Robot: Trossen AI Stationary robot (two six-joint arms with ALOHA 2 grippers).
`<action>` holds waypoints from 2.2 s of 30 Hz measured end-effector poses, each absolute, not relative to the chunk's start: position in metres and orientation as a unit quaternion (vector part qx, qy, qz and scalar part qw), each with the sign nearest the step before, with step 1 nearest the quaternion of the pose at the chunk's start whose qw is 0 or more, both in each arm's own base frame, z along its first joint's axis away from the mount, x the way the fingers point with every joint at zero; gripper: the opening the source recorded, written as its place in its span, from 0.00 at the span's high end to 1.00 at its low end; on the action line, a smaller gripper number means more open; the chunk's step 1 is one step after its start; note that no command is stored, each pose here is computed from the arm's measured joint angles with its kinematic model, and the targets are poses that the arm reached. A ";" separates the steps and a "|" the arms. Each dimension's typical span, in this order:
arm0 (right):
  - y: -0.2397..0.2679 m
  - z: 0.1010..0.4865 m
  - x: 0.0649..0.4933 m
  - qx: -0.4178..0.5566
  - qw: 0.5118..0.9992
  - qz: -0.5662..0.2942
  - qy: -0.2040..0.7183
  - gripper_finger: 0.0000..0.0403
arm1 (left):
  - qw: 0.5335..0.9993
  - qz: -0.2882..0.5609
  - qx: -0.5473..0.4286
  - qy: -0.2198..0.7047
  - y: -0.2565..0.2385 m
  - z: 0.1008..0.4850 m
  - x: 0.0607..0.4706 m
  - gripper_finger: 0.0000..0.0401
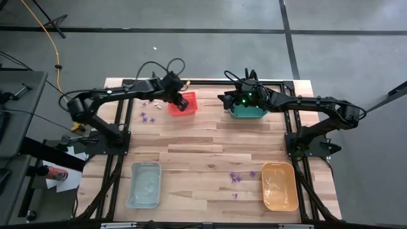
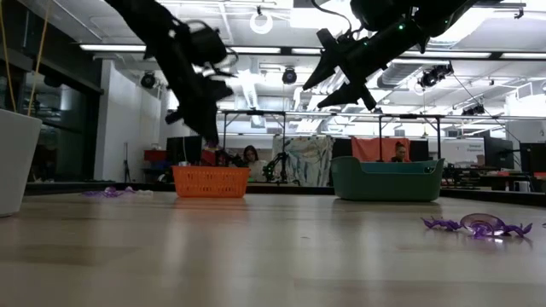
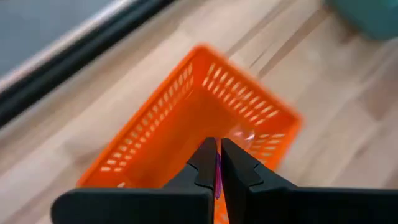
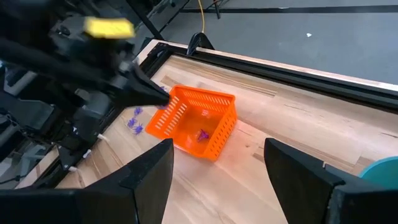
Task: Sort Halloween decoration
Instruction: Put the purple witch hat toy into the orange bin, then put the white bone toy into the yellow bin
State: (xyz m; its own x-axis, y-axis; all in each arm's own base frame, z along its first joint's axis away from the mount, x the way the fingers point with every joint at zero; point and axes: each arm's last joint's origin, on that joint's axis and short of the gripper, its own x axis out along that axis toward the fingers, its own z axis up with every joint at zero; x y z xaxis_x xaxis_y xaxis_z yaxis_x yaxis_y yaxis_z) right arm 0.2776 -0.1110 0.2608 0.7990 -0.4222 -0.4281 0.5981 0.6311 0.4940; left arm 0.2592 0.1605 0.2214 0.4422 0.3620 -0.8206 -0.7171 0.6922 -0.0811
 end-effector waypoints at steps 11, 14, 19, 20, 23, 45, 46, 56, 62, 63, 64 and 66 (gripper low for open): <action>-0.111 0.261 0.278 0.321 0.893 -0.286 0.137 0.39 | 0.792 0.342 -0.228 0.451 0.167 0.192 0.268 0.85; -0.111 0.261 0.278 0.321 0.893 -0.286 0.137 0.39 | 0.794 0.353 -0.220 0.443 0.168 0.207 0.265 0.77; -0.111 0.261 0.278 0.321 0.893 -0.286 0.137 0.39 | 0.788 0.398 -0.191 0.430 0.170 0.249 0.249 0.66; -0.111 0.261 0.278 0.321 0.893 -0.286 0.137 0.39 | 0.785 0.413 -0.183 0.424 0.170 0.257 0.244 0.65; -0.111 0.261 0.278 0.321 0.893 -0.286 0.137 0.39 | 0.753 0.473 -0.194 0.414 0.169 0.269 0.225 0.62; -0.111 0.261 0.278 0.316 0.894 -0.286 0.139 0.39 | 0.535 0.622 -0.505 0.269 0.162 0.165 0.163 0.62; -0.111 0.261 0.278 0.312 0.895 -0.285 0.140 0.39 | 0.540 0.619 -0.507 0.262 0.163 0.165 0.164 0.62; -0.111 0.261 0.278 0.305 0.898 -0.284 0.142 0.39 | 0.479 0.644 -0.562 0.197 0.169 0.152 0.171 0.62; -0.111 0.261 0.278 0.305 0.898 -0.284 0.142 0.39 | 0.438 0.654 -0.585 0.197 0.170 0.138 0.174 0.62; -0.111 0.261 0.278 0.305 0.898 -0.284 0.142 0.39 | 0.432 0.653 -0.591 0.195 0.171 0.136 0.175 0.62; -0.111 0.261 0.278 0.305 0.898 -0.284 0.142 0.39 | 0.430 0.652 -0.593 0.194 0.171 0.134 0.176 0.62; -0.111 0.261 0.278 0.301 0.899 -0.283 0.143 0.39 | 0.429 0.650 -0.596 0.195 0.172 0.132 0.177 0.62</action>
